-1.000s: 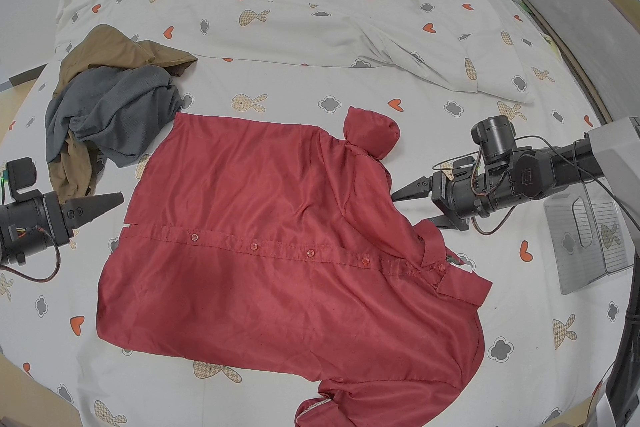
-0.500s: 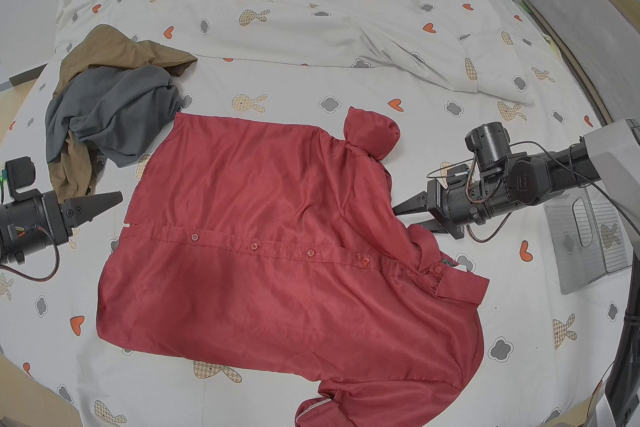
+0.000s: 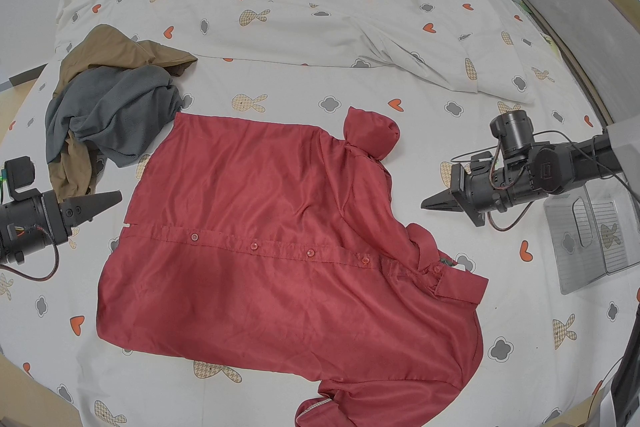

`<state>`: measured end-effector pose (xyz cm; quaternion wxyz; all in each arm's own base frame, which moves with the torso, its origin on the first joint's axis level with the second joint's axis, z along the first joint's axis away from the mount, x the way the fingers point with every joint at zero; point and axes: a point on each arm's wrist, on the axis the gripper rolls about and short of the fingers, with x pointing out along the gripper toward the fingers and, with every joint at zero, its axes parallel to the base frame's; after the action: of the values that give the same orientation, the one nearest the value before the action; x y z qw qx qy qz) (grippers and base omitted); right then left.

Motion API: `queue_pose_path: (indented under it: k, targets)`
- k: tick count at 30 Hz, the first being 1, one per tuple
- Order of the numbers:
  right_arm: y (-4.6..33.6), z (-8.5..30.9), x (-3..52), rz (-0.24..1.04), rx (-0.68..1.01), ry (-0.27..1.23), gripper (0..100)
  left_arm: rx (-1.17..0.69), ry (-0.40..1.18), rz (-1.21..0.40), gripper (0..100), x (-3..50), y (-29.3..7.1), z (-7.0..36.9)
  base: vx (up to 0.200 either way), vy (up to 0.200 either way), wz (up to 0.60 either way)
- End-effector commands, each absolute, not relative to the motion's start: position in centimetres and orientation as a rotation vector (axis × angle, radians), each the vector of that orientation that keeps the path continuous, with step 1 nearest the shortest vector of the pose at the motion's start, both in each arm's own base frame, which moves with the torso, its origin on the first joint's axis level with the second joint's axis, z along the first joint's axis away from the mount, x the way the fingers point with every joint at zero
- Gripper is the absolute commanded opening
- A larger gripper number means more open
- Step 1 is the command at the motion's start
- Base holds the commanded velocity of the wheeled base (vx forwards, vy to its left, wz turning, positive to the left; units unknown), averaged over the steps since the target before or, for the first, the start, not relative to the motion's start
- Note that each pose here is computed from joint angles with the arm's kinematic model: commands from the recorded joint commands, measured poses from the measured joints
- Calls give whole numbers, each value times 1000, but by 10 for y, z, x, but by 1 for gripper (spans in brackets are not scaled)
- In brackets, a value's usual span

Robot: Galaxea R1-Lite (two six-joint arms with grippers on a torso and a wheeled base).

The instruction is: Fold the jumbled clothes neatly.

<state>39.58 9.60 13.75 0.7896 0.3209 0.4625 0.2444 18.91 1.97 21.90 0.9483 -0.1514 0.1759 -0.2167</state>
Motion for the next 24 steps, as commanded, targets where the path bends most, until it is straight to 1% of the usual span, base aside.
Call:
queue_pose_path:
  k: [1,3,6,10,11,13,14,18,19,20,24]
  targets:
    - [77,169,379,517,700,919,0,-308,357,-441,100,189,20,219,0,0,0]
    - [72,172,375,510,704,909,0,-308,357,-441,100,189,20,219,0,0,0]
    - [73,167,373,509,699,927,0,-309,359,-441,100,189,20,219,0,0,0]
    - [82,147,372,501,689,991,0,-309,359,-441,100,189,20,219,0,0,0]
    - [88,133,372,505,678,1030,0,-308,357,-441,100,189,20,219,0,0,0]
    - [94,126,373,516,661,1050,0,-309,359,-441,100,189,20,219,0,0,0]
    - [96,122,374,524,655,1060,100,-309,359,-441,100,189,20,219,0,0,0]
    - [99,116,375,526,651,1074,100,-310,360,-441,100,189,20,218,0,0,0]
    - [103,97,380,527,634,1114,100,-311,363,-441,100,190,20,218,0,0,0]
    - [104,94,382,537,623,1114,100,-311,363,-441,100,190,20,218,0,0,0]
    - [106,90,386,555,598,1101,100,-311,364,-441,100,190,20,217,0,0,0]
